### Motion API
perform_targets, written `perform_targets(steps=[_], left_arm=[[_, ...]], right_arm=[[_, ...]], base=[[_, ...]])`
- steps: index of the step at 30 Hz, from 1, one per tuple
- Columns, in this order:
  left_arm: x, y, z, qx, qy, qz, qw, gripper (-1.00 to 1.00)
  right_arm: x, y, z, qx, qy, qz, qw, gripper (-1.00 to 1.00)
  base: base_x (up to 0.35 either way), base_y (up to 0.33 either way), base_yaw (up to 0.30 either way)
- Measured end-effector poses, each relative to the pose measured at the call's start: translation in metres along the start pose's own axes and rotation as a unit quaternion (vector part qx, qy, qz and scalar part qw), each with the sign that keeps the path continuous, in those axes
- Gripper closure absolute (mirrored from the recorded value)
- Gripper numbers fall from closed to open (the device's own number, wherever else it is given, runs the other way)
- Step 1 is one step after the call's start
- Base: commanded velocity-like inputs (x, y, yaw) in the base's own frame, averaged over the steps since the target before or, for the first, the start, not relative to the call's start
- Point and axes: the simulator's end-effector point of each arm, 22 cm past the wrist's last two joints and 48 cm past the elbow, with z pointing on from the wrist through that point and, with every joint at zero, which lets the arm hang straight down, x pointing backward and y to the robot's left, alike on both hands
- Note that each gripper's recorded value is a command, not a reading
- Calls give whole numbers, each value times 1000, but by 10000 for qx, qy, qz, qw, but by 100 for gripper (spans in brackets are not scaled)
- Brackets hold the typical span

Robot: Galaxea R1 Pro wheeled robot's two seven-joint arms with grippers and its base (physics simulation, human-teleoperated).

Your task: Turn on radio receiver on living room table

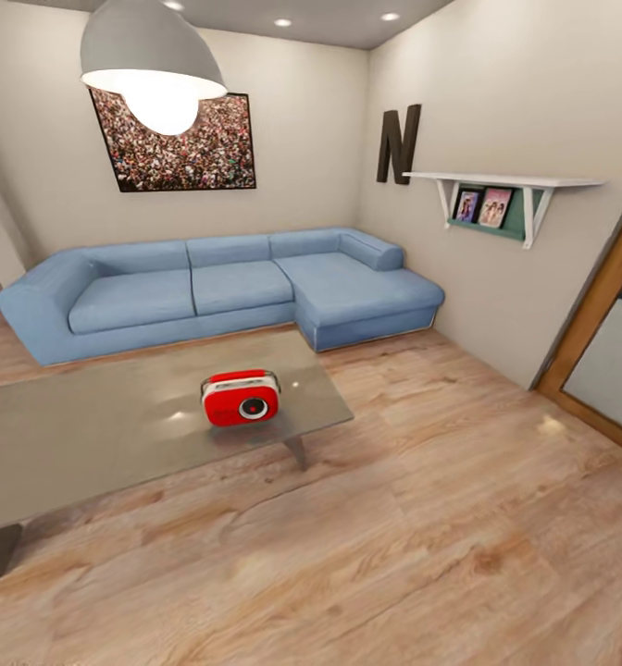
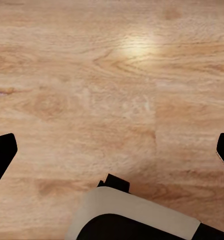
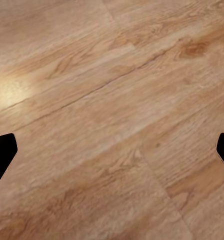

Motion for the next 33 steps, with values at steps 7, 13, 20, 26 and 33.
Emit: perform_targets(steps=[7, 13, 20, 26, 33], left_arm=[[0, 0, 0, -3, 1, -3, 10000, -100], [1, 1, 0, -8, 21, 2, 10000, -100], [4, 2, -1, -20, 59, 13, 10000, -100], [4, 1, -1, -12, 61, 15, 10000, -100], [4, 2, -1, -15, 58, 14, 10000, -100]], right_arm=[[0, 0, 0, -6, -1, -1, 10000, -100], [2, 0, 0, -6, 26, -6, 10000, -100], [6, 0, 0, -2, 67, -12, 10000, -100], [6, -1, -1, 1, 73, -9, 10000, -100], [6, 0, -1, -7, 79, -15, 10000, -100]], base=[[244, -219, 106], [245, -219, 4], [245, -219, 0], [144, -126, 0], [13, -12, 51]])
